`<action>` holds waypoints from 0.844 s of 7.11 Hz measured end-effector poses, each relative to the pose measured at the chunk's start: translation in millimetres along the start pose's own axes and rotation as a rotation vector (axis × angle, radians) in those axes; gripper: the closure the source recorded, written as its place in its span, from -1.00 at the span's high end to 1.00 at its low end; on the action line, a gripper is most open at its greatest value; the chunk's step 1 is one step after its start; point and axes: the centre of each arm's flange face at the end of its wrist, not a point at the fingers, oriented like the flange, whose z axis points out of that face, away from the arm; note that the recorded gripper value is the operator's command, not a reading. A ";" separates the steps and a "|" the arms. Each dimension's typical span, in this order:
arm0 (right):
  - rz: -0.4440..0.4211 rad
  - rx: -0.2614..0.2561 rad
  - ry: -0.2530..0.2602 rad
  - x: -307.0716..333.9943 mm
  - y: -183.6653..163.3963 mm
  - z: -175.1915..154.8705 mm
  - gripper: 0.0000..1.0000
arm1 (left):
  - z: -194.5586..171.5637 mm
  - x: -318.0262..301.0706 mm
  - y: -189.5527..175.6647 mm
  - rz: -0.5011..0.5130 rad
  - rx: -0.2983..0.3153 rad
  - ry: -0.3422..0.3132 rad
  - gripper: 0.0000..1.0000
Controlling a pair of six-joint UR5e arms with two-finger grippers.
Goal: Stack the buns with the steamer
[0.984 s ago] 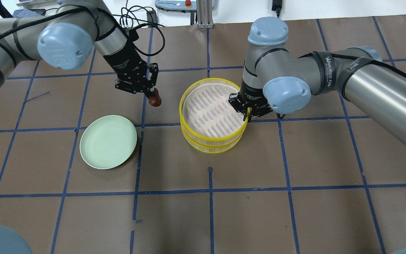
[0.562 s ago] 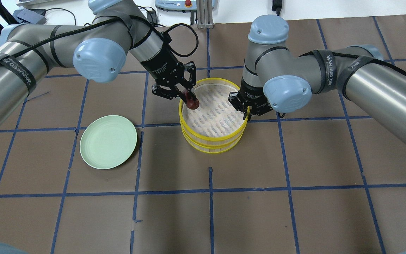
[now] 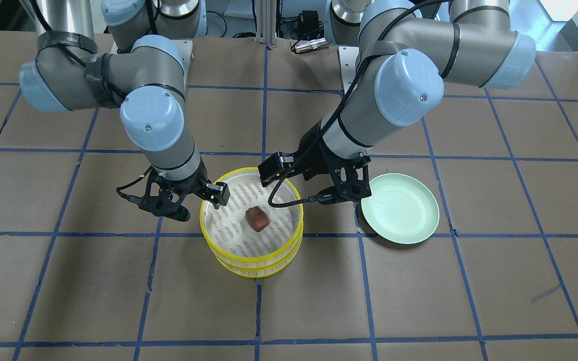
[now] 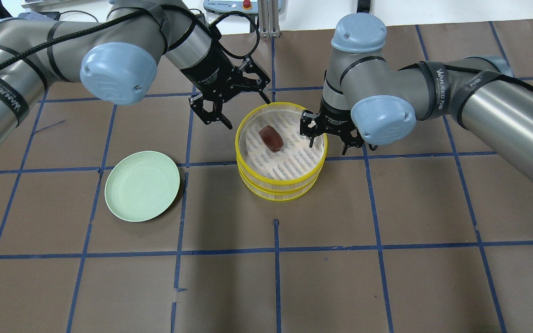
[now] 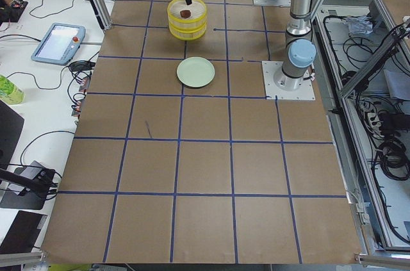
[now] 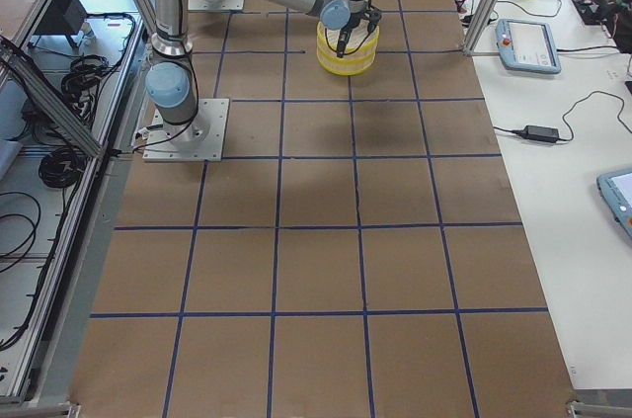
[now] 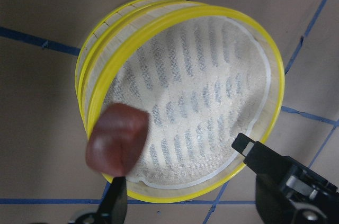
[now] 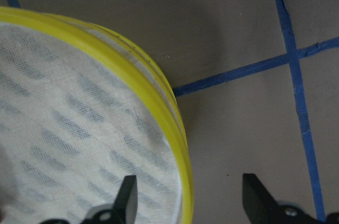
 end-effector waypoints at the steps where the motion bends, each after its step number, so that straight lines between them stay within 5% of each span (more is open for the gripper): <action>1: -0.009 0.018 -0.009 17.2 -6.8 -19.4 1.00 | -2.6 -0.2 1.9 0.001 0.007 0.001 0.99; 4: -0.076 0.029 -0.009 85.1 -15.6 -107.3 1.00 | -75.0 3.0 44.9 0.073 0.103 -0.053 0.97; 6: -0.109 0.005 0.014 95.1 5.7 -186.7 1.00 | -120.9 -32.7 75.1 0.255 0.144 -0.315 0.98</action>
